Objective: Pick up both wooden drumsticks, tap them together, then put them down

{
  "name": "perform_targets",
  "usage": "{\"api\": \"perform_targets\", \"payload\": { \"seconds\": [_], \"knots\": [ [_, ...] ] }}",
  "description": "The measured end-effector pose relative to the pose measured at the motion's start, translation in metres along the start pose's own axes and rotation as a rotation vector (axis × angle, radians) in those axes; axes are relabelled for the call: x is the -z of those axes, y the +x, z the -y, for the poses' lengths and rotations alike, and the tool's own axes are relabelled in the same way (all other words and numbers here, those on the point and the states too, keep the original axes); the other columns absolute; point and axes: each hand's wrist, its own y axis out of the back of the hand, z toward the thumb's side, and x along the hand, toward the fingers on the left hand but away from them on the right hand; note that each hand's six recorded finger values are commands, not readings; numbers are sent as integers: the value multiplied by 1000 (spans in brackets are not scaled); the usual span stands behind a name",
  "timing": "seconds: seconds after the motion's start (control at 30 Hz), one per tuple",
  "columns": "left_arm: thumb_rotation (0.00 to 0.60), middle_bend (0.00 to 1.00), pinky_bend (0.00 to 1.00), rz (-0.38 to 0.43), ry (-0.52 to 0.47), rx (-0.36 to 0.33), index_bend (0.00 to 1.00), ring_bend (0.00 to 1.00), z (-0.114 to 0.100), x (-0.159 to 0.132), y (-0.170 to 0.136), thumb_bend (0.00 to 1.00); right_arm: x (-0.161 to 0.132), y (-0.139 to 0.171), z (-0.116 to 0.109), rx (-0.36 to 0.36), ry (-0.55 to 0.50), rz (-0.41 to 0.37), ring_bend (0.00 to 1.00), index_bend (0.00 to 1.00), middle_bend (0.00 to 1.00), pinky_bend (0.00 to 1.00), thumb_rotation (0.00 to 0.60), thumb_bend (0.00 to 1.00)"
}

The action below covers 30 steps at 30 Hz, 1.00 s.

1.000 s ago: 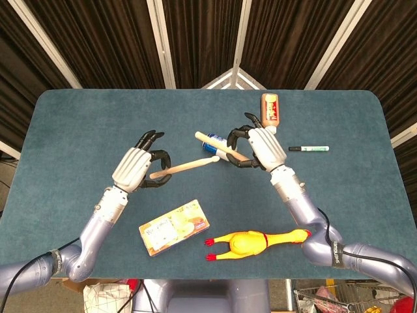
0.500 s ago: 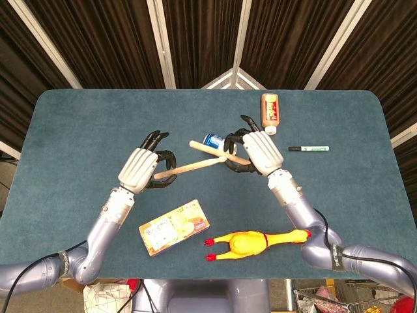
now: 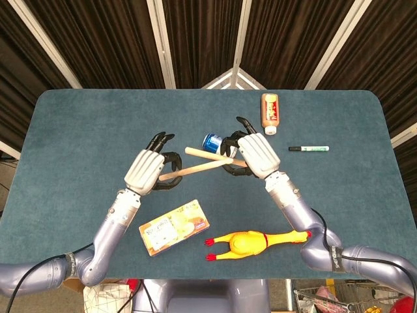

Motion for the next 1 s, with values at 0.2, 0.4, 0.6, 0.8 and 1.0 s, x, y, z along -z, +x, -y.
{"api": "perform_targets", "payload": {
  "seconds": [0.2,0.4,0.6,0.8,1.0],
  "knots": [
    [600,599,0,-6,-8,-18,648,98,-1,-2,1,481,-2,1,1,-4,9,-5,396,673,666,21,600,501],
    [600,599,0,-16,-4,-32,647,98,-3,-1,2,481,-1,3,1,-6,5,-2,396,673,666,20,600,501],
    [600,599,0,-28,7,-23,648,98,1,1,2,481,1,4,1,-8,5,3,396,673,666,20,600,501],
    [600,599,0,-24,7,-10,649,98,5,0,2,481,1,5,2,-10,3,0,396,673,666,20,600,501],
    [600,599,0,-25,7,-19,649,98,3,-1,3,481,1,7,2,-10,5,-2,396,673,666,20,600,501]
  ]
}}
